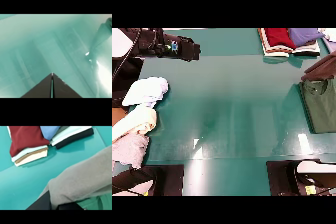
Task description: Fold the shirts.
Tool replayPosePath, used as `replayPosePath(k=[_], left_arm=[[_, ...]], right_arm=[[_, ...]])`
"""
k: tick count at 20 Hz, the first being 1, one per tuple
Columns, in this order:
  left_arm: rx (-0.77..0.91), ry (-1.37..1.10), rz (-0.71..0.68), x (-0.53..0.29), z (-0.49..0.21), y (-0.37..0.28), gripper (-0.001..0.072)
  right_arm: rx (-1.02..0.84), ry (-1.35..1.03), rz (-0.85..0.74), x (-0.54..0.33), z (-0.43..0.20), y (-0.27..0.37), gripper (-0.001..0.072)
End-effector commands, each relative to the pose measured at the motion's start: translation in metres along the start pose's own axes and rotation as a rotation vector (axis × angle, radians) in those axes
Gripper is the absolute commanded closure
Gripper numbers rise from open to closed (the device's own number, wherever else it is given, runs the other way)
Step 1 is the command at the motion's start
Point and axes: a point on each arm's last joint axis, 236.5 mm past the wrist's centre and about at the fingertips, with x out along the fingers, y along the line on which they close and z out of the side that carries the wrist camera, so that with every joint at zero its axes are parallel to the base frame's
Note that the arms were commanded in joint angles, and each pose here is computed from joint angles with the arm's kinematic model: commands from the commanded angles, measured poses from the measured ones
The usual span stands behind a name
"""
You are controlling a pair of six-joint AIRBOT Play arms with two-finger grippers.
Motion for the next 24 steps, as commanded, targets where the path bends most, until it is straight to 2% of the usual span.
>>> replayPosePath(k=[1, 5, 11, 12, 14, 15, 16, 18, 20, 24], left_arm=[[0.000, 0.032, 0.000, 0.000, -0.008, 0.000, 0.0680], [0.001, 0.066, 0.001, 0.000, -0.016, 0.000, 0.0680], [0.008, 0.065, 0.000, 0.000, -0.015, 0.000, 0.0681], [0.008, 0.064, 0.000, 0.000, -0.015, 0.000, 0.0680], [0.008, 0.065, 0.000, 0.000, -0.015, 0.000, 0.0680], [0.008, 0.064, 0.000, 0.000, -0.015, 0.000, 0.0680], [0.008, 0.064, 0.000, 0.000, -0.015, 0.000, 0.0680], [0.008, 0.063, 0.000, 0.000, -0.015, 0.000, 0.0680], [0.007, 0.058, 0.000, 0.000, -0.014, 0.000, 0.0680], [0.007, 0.046, 0.000, 0.000, -0.011, 0.000, 0.0680]], right_arm=[[0.012, 0.063, -0.015, -0.016, -0.016, -0.008, 0.0694], [0.084, 0.145, -0.136, -0.039, -0.069, -0.052, 0.0694], [0.241, 0.353, -0.291, -0.065, -0.204, -0.106, 0.0689], [0.278, 0.381, -0.301, -0.068, -0.226, -0.111, 0.0621], [0.317, 0.421, -0.340, -0.075, -0.261, -0.124, 0.0312], [0.325, 0.442, -0.374, -0.081, -0.274, -0.133, 0.0193], [0.334, 0.454, -0.394, -0.087, -0.280, -0.137, 0.0141], [0.327, 0.401, -0.386, -0.094, -0.262, -0.132, 0.0137], [0.281, 0.282, -0.308, -0.090, -0.217, -0.104, 0.0138], [0.121, 0.158, 0.045, -0.077, -0.149, 0.030, 0.0138]])
